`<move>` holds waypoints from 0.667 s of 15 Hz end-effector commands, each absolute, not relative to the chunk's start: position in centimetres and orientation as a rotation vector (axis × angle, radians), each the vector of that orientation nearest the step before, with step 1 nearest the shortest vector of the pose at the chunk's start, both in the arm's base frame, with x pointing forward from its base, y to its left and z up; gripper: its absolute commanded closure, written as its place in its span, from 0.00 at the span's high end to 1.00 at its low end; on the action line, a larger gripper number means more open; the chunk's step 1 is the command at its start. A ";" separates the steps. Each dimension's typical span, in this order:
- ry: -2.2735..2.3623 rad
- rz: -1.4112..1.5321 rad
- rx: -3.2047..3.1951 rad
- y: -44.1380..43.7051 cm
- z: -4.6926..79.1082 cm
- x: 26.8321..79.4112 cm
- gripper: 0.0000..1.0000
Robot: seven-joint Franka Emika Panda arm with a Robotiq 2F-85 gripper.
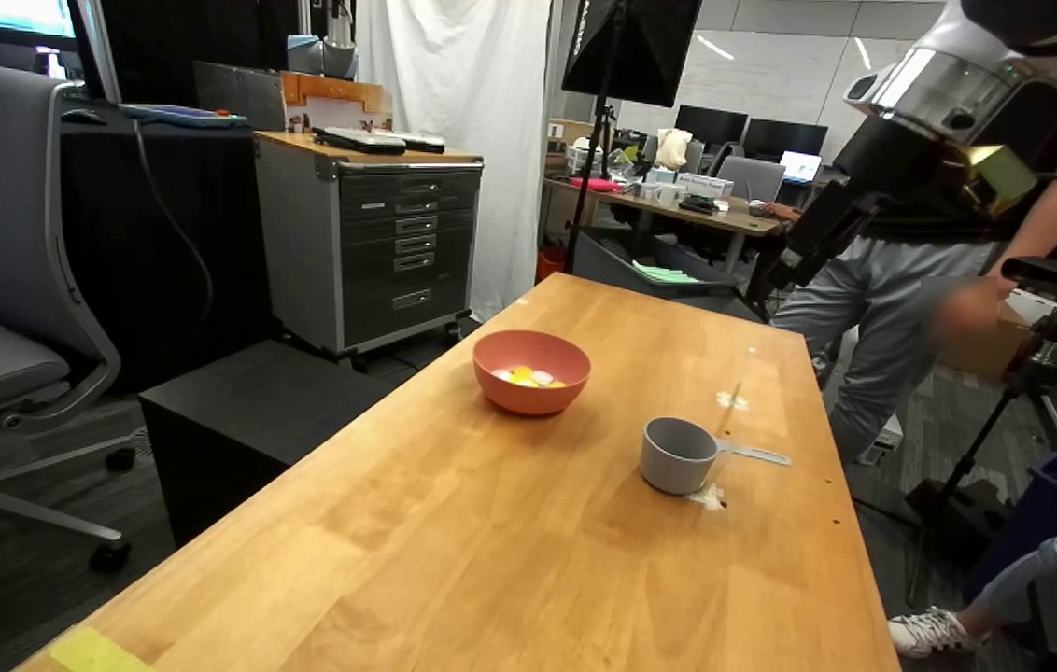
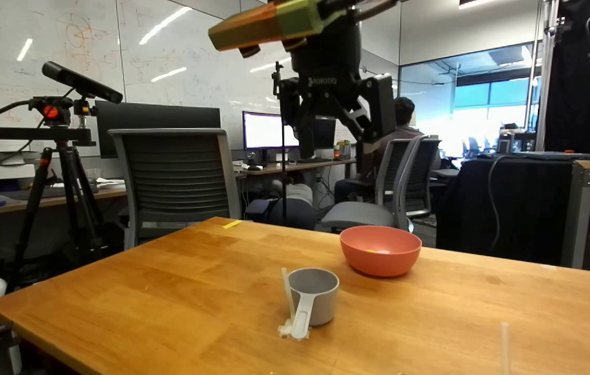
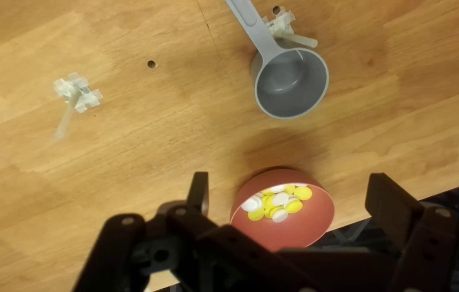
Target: Pour the contents in the cup into the bowl
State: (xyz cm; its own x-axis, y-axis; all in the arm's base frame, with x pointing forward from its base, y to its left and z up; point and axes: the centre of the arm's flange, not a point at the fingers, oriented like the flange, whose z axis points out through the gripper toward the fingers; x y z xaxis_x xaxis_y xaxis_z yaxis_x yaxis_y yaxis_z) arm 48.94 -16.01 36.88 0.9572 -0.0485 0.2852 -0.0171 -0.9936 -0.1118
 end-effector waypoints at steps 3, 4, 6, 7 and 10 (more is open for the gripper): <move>-0.109 -0.294 -3.019 -11.0 40.6 43.7 1.00; -0.143 -0.250 -2.996 -10.1 40.9 43.0 1.00; -0.137 -0.259 -2.978 -11.0 39.4 44.9 1.00; -0.160 -0.240 -2.969 -10.2 39.8 44.2 1.00; -0.173 -0.238 -2.962 -9.7 40.2 43.4 1.00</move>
State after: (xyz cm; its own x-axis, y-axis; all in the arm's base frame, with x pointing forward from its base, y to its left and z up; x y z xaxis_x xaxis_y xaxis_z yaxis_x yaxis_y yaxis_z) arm 43.35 -9.70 40.22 0.9806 0.1018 0.1677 0.1281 -0.9797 -0.1544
